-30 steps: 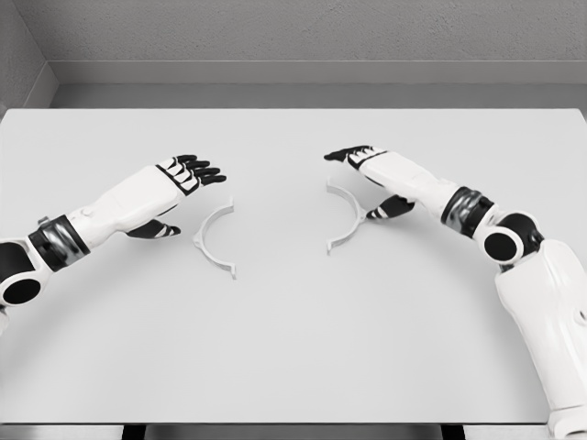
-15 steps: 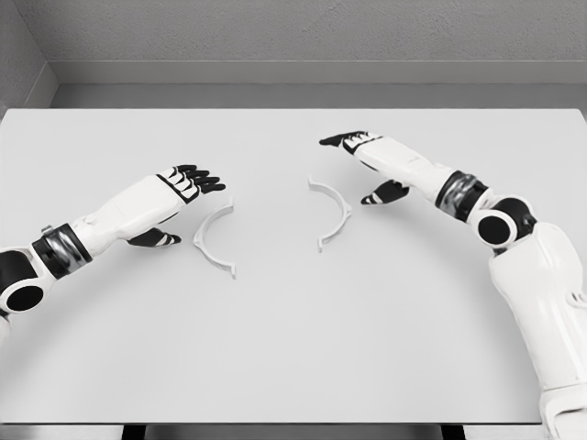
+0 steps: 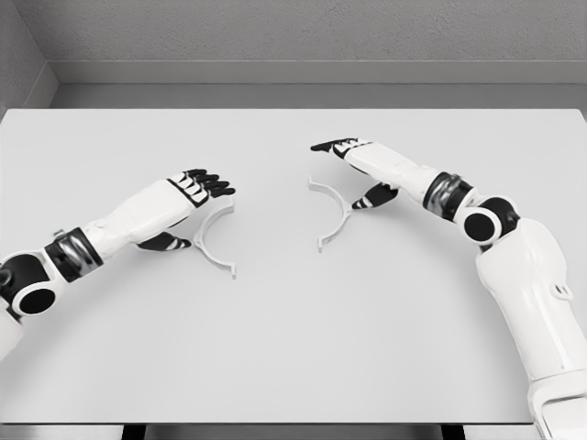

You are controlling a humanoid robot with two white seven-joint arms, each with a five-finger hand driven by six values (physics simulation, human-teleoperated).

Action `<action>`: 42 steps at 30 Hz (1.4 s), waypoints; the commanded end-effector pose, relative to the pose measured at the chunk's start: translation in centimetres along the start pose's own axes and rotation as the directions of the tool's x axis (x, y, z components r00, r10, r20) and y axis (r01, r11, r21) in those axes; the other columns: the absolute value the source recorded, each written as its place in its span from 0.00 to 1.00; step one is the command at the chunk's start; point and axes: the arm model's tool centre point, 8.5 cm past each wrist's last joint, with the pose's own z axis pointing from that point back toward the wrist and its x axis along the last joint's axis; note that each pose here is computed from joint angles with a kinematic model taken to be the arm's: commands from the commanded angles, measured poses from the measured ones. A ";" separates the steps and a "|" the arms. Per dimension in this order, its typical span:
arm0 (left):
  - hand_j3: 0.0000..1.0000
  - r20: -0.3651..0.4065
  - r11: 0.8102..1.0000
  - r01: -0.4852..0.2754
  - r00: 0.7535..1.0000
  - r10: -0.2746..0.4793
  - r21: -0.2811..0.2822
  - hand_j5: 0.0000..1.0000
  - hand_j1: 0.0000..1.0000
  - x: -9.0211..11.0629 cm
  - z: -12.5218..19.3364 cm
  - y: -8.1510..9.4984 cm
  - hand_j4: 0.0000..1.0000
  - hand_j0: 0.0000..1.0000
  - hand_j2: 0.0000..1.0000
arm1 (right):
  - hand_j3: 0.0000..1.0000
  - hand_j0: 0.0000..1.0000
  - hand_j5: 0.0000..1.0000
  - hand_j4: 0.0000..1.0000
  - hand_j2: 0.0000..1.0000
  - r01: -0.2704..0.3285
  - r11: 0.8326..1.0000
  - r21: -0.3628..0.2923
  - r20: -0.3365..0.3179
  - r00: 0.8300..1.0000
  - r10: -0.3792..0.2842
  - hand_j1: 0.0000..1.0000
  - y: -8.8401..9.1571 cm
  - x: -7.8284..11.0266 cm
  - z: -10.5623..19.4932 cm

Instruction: Assemble PVC drainage pipe clamps

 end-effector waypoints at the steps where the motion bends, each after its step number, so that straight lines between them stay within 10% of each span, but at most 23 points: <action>1: 1.00 0.006 1.000 -0.010 1.000 0.010 0.007 1.00 1.00 0.2 -0.3 -0.1 1.00 1.00 1.00 | 1.00 1.00 1.00 1.00 1.00 0.008 1.000 -0.003 0.001 1.000 -0.008 1.00 0.0 0.0 0.0; 30: 1.00 0.046 0.996 -0.050 0.998 0.047 0.068 1.00 1.00 1.6 -1.9 0.2 1.00 1.00 1.00 | 1.00 1.00 1.00 1.00 1.00 0.013 1.000 0.007 0.069 0.998 -0.013 1.00 0.2 3.5 -3.4; 42: 1.00 0.025 0.997 -0.051 0.998 0.049 0.061 1.00 1.00 1.2 -1.5 0.0 1.00 1.00 1.00 | 1.00 1.00 1.00 1.00 1.00 0.040 0.999 0.002 0.004 0.999 -0.040 1.00 -0.7 1.8 -3.4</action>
